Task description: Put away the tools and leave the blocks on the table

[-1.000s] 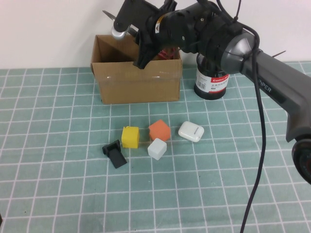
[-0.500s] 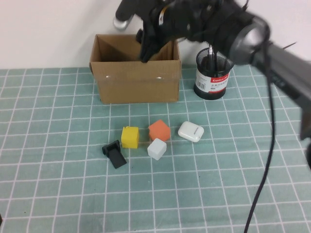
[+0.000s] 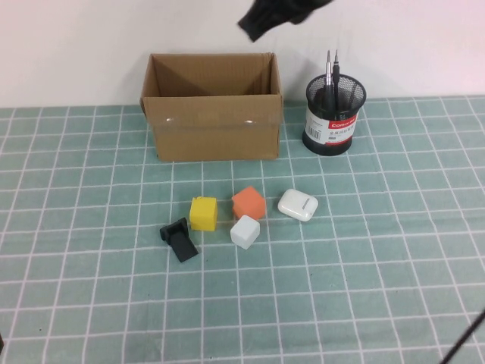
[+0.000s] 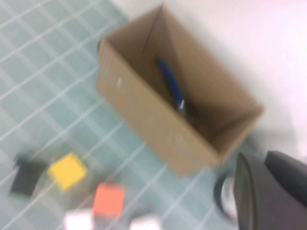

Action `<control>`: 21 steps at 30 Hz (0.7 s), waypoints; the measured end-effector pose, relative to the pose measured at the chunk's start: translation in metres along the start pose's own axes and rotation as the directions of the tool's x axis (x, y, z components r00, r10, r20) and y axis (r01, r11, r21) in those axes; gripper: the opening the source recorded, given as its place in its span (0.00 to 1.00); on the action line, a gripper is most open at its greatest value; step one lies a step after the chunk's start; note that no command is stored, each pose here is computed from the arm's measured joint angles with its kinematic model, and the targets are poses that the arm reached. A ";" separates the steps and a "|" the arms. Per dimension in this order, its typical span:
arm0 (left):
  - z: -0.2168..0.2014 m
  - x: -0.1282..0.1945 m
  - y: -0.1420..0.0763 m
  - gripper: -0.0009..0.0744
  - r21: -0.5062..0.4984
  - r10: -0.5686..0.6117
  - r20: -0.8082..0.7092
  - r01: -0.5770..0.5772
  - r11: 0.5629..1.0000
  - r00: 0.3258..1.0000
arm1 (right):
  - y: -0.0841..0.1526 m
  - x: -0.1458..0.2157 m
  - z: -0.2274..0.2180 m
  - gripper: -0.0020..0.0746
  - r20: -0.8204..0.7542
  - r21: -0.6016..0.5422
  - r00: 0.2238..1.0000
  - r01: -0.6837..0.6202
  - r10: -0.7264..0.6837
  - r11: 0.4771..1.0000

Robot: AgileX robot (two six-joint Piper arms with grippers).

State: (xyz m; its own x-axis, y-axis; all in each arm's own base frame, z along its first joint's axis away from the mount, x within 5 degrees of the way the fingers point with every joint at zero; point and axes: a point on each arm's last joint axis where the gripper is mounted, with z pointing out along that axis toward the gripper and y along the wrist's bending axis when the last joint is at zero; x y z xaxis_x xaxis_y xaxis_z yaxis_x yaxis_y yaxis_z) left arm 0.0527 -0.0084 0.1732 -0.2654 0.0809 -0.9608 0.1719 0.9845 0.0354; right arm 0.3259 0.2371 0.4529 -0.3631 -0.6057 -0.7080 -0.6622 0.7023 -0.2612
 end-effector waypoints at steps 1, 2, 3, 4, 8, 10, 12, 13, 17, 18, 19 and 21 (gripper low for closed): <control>0.000 0.000 0.000 0.01 0.000 0.000 0.000 0.000 1.000 1.000 | 0.000 0.002 -0.008 0.02 -0.016 -0.005 1.000 -0.017 0.017 1.000; 0.000 0.000 0.000 0.01 0.000 0.000 0.000 0.000 1.000 1.000 | -0.001 0.003 -0.014 0.02 -0.023 -0.006 0.999 -0.033 0.033 0.999; 0.000 0.000 0.000 0.01 0.000 0.000 0.000 0.000 1.000 1.000 | -0.001 0.003 -0.021 0.02 -0.023 -0.005 0.998 -0.052 0.051 0.999; 0.000 0.000 0.000 0.01 0.000 0.000 0.000 0.000 1.000 1.000 | -0.002 0.003 -0.028 0.02 -0.019 -0.003 0.997 -0.074 0.074 0.997; 0.000 0.000 0.000 0.01 0.000 0.000 0.000 0.000 1.000 1.000 | -0.003 0.002 -0.058 0.02 0.033 -0.021 0.981 -0.191 0.192 0.981; 0.000 0.000 0.000 0.01 0.000 0.000 0.000 0.000 1.000 1.000 | -0.004 0.002 -0.074 0.02 0.063 -0.035 0.971 -0.230 0.231 0.973; 0.000 0.000 0.000 0.01 0.000 0.000 0.000 0.000 1.000 1.000 | -0.005 0.002 -0.087 0.02 0.086 -0.037 0.968 -0.233 0.236 0.972; 0.000 0.000 0.000 0.01 0.000 0.000 0.000 0.000 1.000 1.000 | -0.005 0.002 -0.093 0.02 0.097 -0.036 0.967 -0.232 0.234 0.972; 0.000 0.000 0.000 0.01 0.000 0.000 0.000 0.000 1.000 1.000 | -0.008 0.006 -0.106 0.02 0.114 -0.014 0.969 -0.219 0.219 0.976; 0.000 0.000 0.000 0.01 0.000 0.000 0.000 0.000 1.000 1.000 | -0.008 0.008 -0.109 0.02 0.110 -0.009 0.971 -0.214 0.214 0.977; 0.000 0.000 0.000 0.01 0.000 0.000 0.000 0.000 1.000 1.000 | -0.008 0.011 -0.111 0.02 0.104 -0.004 0.973 -0.208 0.208 0.978; 0.000 0.000 0.000 0.01 0.000 0.000 0.000 0.000 1.000 1.000 | -0.007 0.019 -0.118 0.02 0.091 0.006 0.975 -0.202 0.201 0.979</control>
State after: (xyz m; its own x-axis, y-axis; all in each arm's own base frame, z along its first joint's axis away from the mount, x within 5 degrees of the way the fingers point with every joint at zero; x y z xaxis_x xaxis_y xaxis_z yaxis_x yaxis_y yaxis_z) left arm 0.0527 -0.0084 0.1732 -0.2654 0.0809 -0.9608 0.1719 0.9845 0.0354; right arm 0.2464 0.1764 0.5187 -0.4279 -0.4156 -0.8026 -0.5711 0.8126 -0.1163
